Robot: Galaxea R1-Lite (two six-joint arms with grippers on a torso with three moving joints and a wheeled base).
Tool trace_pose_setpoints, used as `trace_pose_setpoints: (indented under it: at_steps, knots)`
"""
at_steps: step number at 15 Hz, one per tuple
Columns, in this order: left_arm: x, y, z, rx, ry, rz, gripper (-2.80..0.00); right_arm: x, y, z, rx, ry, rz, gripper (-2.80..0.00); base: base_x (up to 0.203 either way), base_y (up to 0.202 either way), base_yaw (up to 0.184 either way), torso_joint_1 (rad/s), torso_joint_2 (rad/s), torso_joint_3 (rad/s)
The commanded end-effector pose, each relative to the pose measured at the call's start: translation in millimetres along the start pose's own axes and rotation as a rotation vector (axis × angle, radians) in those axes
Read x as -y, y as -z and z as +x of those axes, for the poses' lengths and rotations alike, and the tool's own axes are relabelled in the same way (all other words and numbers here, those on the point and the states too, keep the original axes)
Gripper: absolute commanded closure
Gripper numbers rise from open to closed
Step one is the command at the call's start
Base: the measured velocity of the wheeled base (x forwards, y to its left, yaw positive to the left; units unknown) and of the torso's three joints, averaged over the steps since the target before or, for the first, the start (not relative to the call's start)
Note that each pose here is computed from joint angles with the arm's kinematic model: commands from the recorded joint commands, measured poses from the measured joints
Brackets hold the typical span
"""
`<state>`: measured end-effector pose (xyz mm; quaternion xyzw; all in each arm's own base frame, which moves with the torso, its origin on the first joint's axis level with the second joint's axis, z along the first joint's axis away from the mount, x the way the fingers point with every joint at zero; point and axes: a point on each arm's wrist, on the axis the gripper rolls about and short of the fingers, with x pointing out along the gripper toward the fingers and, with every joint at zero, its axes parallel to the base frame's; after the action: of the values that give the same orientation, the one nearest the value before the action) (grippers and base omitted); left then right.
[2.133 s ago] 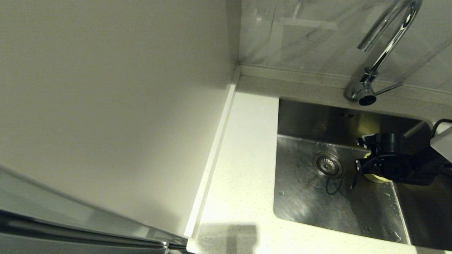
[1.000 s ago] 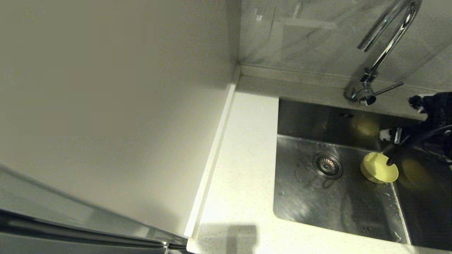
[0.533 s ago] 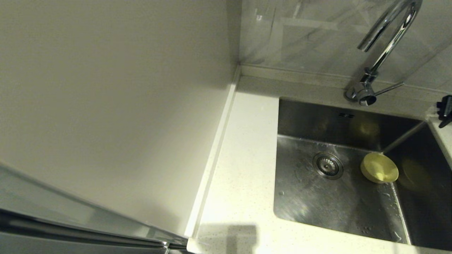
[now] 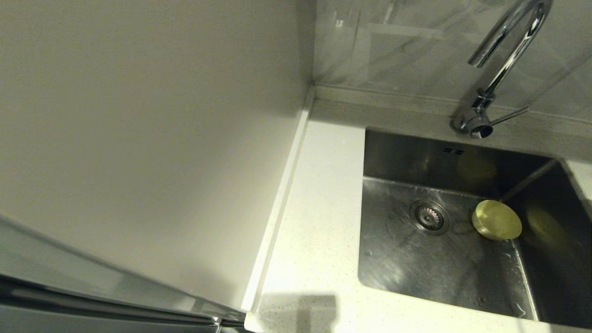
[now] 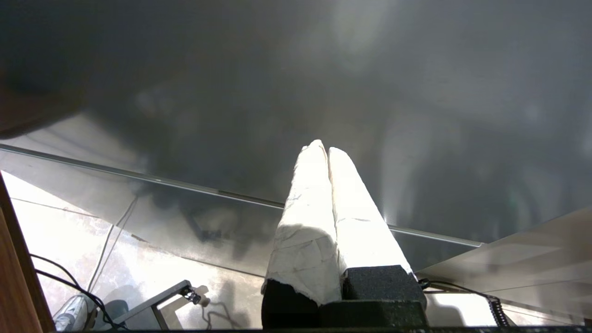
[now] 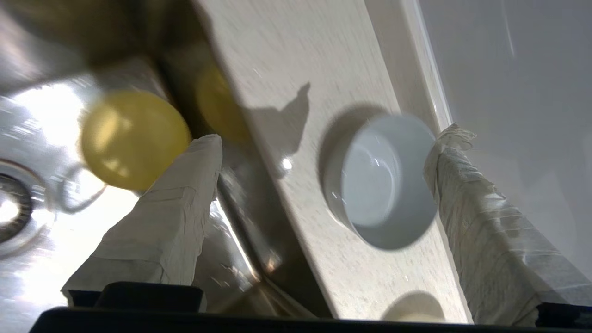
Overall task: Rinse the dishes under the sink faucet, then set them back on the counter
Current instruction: Put a bowl into the sink
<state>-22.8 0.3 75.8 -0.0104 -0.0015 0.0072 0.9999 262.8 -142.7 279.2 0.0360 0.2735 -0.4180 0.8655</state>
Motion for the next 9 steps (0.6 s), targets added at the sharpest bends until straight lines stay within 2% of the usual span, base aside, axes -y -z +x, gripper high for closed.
trace_pose_setpoints:
  at_steps: [1,7,9]
  knots:
    - [0.0,0.0,-0.2,0.003,0.000,-0.001,0.00,6.4,11.2,14.3,-0.058,0.033,-0.003,-2.80,0.000,0.000,0.000,0.000,0.00,0.000]
    - [0.0,0.0,-0.2,0.003,-0.001,-0.001,0.00,25.9,34.2,60.9,-0.161,0.073,0.046,-2.80,0.000,0.000,0.000,0.000,0.00,0.000]
    - [0.0,0.0,-0.2,0.003,-0.001,-0.001,0.00,30.1,41.5,77.4,-0.196,0.058,0.106,-2.80,0.000,0.000,0.000,0.000,0.00,0.000]
